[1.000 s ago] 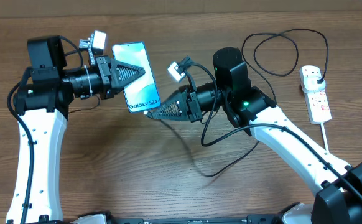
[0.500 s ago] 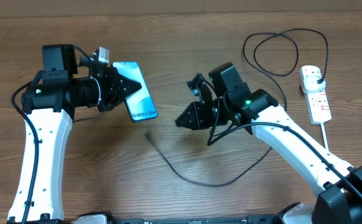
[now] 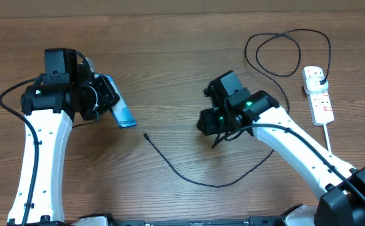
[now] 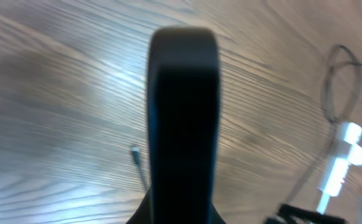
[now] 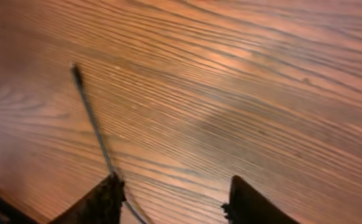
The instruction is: Plug charger to phone and switch on socket
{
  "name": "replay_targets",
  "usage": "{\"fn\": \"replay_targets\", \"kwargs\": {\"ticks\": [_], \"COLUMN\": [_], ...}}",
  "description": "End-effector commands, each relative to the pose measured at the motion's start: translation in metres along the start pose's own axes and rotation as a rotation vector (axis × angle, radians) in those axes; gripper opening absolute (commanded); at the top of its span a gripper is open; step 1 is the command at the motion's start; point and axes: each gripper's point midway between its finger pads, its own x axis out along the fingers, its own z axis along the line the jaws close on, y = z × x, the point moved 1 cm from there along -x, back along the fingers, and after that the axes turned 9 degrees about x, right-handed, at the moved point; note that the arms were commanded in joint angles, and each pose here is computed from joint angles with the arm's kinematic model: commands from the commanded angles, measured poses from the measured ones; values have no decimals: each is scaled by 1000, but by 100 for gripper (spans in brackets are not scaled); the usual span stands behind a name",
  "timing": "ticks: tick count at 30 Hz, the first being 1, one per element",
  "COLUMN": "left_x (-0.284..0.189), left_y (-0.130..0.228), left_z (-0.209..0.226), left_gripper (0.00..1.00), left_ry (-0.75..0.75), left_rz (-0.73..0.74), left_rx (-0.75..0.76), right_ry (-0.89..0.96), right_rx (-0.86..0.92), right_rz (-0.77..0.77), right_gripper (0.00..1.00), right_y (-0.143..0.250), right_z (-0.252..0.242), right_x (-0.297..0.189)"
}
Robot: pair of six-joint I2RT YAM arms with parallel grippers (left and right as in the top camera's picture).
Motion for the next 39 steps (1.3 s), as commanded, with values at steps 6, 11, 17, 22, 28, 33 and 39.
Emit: {"fn": "replay_targets", "kwargs": {"ticks": [6, 11, 17, 22, 28, 33, 39], "left_x": [-12, -17, -32, -36, -36, -36, -36], "left_y": [-12, -17, -16, -15, -15, -15, -15], "left_z": [27, 44, 84, 94, 94, 94, 94], "left_gripper": [4, 4, 4, 4, 4, 4, 4], "left_ry": [-174, -194, -249, -262, -262, -262, -262], "left_rz": [-80, -92, -87, -83, -84, -82, -82], "left_rx": [16, -33, -162, -197, -196, -196, -196], "right_ry": [-10, 45, 75, 163, 215, 289, 376], "right_rx": [-137, -240, -333, -410, -516, -544, -519], "right_rz": [95, 95, 95, 80, 56, -8, -1], "right_gripper": [55, 55, 53, 50, 41, 20, 4], "right_y": [5, -14, -5, 10, 24, 19, 12], "right_z": [50, 85, 117, 121, 129, 126, 106], "right_x": [36, 44, 79, 119, 157, 163, 155]}}
